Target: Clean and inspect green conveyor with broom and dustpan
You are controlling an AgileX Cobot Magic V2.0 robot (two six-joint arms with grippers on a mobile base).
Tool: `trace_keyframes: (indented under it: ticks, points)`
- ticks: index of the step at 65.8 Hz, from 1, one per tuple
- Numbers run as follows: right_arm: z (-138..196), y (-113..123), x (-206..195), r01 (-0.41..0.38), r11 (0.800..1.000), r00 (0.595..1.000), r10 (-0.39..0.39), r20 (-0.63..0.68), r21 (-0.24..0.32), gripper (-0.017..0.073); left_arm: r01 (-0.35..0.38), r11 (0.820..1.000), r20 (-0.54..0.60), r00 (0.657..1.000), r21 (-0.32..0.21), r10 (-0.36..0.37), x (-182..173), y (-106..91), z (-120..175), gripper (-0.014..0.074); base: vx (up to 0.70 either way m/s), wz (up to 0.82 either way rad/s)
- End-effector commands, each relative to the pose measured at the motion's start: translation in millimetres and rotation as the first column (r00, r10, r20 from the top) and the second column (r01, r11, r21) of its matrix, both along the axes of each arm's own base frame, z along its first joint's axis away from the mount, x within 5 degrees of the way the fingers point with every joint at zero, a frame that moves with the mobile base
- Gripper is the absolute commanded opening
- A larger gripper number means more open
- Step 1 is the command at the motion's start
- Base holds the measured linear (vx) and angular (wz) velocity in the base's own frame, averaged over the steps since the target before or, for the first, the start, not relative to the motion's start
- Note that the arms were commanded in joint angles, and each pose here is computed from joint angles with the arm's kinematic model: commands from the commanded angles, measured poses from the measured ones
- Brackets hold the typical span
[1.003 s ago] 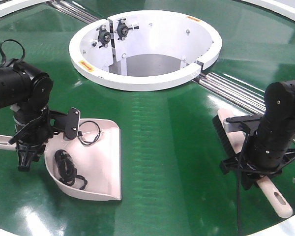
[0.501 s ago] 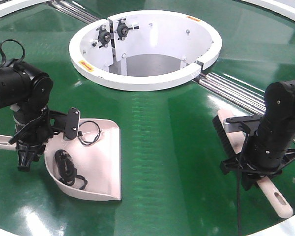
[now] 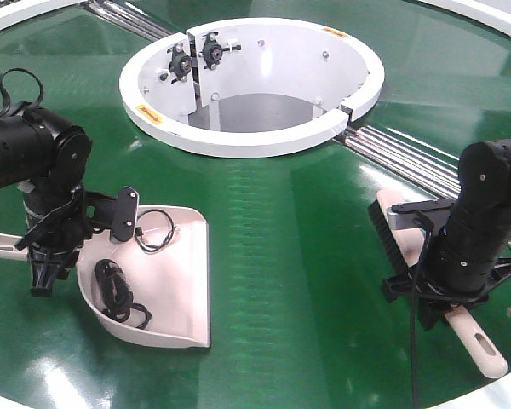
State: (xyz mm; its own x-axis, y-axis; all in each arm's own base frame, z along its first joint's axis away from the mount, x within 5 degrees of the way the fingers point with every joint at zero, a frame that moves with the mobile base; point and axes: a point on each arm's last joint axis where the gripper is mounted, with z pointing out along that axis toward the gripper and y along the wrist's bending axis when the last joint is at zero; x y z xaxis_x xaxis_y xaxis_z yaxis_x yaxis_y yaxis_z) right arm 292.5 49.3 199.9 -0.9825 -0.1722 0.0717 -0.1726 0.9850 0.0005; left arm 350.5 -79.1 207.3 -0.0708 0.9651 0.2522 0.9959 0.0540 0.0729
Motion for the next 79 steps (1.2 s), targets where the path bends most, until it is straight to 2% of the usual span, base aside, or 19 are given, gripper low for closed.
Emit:
trace_keyframes:
  ticks: [1, 29, 39, 48, 60, 71, 79]
  points:
    - [18.4, -1.9, -0.2, -0.004, 1.000, 0.998, 0.004, 0.063, 0.011, -0.0004, 0.008, 1.000, 0.073, 0.997, -0.019, -0.007, -0.1, -1.4, 22.6, -0.0006, 0.00, 0.00]
    - [18.4, -1.9, -0.2, -0.004, 1.000, 0.998, 0.004, 0.063, 0.011, -0.0004, -0.007, 0.999, 0.111, 0.994, -0.041, 0.012, 2.9, -3.0, 22.7, -0.0002, 0.00, 0.00]
    - [18.4, -1.9, -0.2, -0.004, 1.000, 0.998, 0.004, 0.063, 0.011, -0.0004, -0.009, 0.999, 0.137, 0.990, -0.053, 0.016, 5.2, -4.0, 22.9, 0.0035, 0.00, 0.00]
    - [18.4, -1.9, -0.2, -0.004, 1.000, 0.998, 0.004, 0.063, 0.011, -0.0004, -0.016, 0.997, 0.137, 0.990, -0.080, 0.027, 5.1, -6.2, 22.4, 0.0129, 0.00, 0.00]
    - [18.4, -1.9, -0.2, -0.004, 1.000, 0.998, 0.004, 0.063, 0.011, -0.0004, -0.040, 0.989, 0.122, 0.991, -0.141, 0.057, 3.6, -11.3, 21.3, 0.0320, 0.00, 0.00]
    - [18.4, -1.9, -0.2, -0.004, 1.000, 0.998, 0.004, 0.063, 0.011, -0.0004, -0.045, 0.989, 0.113, 0.992, -0.144, 0.062, 2.8, -11.6, 21.2, 0.0489, 0.00, 0.00]
    - [18.4, -1.9, -0.2, -0.004, 1.000, 0.998, 0.004, 0.063, 0.011, -0.0004, -0.086, 0.986, 0.091, 0.991, -0.144, 0.099, 0.4, -11.3, 20.8, 0.0552, 0.00, 0.00]
